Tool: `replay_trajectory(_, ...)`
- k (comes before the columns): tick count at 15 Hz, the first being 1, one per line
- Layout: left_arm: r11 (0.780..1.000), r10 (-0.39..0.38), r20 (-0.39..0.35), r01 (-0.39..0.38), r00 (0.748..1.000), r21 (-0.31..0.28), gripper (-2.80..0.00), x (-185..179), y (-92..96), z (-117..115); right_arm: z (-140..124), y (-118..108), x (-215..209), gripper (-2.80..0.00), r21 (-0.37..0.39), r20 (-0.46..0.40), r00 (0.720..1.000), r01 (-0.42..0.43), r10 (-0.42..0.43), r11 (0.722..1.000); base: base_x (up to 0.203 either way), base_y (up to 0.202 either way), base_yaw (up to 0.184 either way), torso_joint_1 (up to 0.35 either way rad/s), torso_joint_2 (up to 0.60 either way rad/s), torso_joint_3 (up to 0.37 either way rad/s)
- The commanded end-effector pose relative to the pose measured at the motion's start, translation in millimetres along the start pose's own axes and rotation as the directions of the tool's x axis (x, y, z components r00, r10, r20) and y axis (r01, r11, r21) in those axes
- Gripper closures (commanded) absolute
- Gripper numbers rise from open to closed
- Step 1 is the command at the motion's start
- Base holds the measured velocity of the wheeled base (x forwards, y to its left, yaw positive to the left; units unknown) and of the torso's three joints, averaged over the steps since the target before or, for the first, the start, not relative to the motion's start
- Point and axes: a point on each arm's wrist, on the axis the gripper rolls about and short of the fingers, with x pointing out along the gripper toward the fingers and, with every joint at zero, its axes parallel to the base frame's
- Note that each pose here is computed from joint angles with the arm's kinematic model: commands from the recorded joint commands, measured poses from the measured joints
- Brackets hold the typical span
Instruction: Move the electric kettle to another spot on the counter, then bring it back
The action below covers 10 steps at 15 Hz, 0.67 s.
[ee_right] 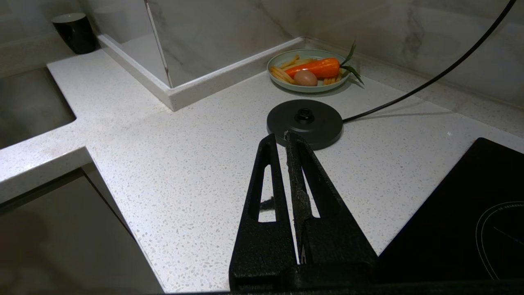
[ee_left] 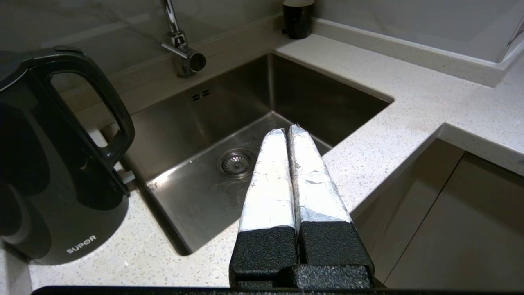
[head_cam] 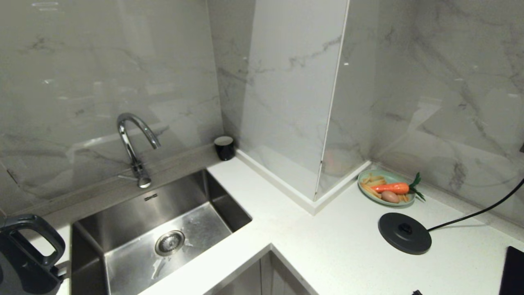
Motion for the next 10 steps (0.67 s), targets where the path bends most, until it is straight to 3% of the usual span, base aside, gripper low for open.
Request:
replay_trajectory(1, 1.0, 0.001, 0.0, -0.001, 1.0, 0.0, 0.0, 0.0, 0.0, 0.0, 0.1, 0.0, 0.0, 0.0, 0.0, 0.001, 1.0, 0.0, 0.0, 1.0, 0.0, 0.0, 0.0, 0.0, 0.0, 0.0)
replay_trajectory(10, 1.0, 0.001, 0.0, -0.001, 1.0, 0.0, 0.0, 0.0, 0.0, 0.0, 0.0, 0.0, 0.0, 0.0, 0.001, 0.0, 1.0, 0.0, 0.0, 1.0, 0.0, 0.0, 0.0, 0.0, 0.0, 0.0)
